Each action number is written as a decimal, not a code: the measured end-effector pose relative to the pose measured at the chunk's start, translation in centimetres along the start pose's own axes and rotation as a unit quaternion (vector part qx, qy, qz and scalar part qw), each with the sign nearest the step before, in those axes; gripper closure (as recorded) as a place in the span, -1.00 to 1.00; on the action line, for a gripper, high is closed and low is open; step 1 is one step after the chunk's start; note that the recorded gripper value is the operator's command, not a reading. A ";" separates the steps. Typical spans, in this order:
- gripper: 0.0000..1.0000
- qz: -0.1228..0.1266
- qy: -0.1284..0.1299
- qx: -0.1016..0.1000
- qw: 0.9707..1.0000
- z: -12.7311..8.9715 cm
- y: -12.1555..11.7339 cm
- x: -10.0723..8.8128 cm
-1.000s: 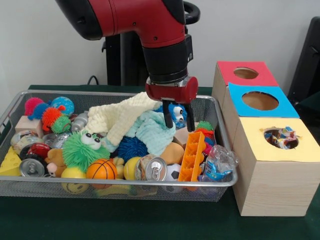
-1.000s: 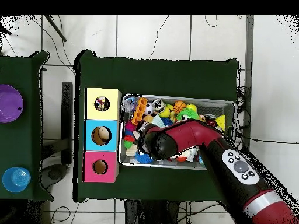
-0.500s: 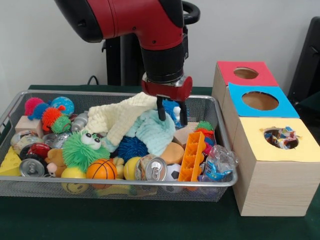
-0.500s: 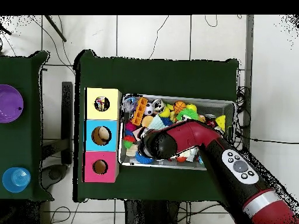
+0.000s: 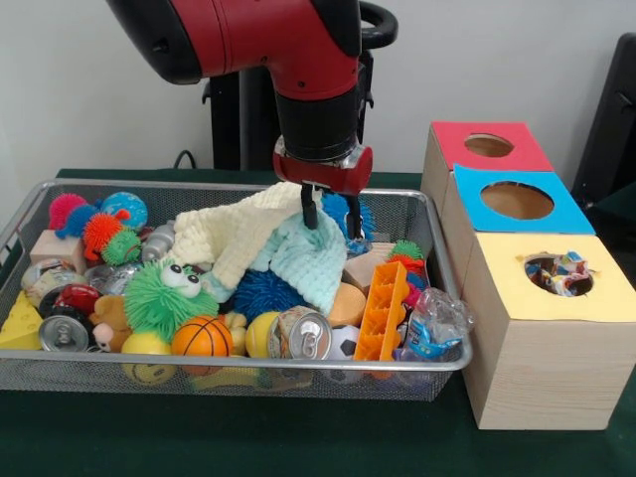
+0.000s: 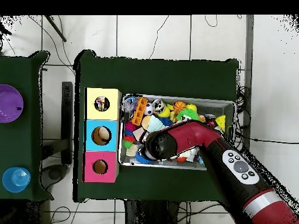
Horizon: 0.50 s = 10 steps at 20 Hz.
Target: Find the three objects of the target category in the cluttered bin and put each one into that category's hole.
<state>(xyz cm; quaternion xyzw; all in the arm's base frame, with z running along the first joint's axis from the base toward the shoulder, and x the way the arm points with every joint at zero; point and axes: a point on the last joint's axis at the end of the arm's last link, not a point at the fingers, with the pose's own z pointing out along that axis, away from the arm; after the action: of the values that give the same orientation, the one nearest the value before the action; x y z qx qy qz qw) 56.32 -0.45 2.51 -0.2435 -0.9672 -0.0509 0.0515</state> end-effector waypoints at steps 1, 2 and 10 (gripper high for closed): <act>-1.00 -0.002 0.000 0.000 1.000 0.0 0.0 0.0; -1.00 -0.002 0.000 0.000 1.000 0.0 0.0 0.0; -1.00 0.000 0.017 -0.006 1.000 1.3 -0.3 0.5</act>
<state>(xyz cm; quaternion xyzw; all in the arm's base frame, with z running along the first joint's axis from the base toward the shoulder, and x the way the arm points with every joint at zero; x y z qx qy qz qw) 55.61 -0.31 1.28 -0.2425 -0.9660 -0.0605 0.0662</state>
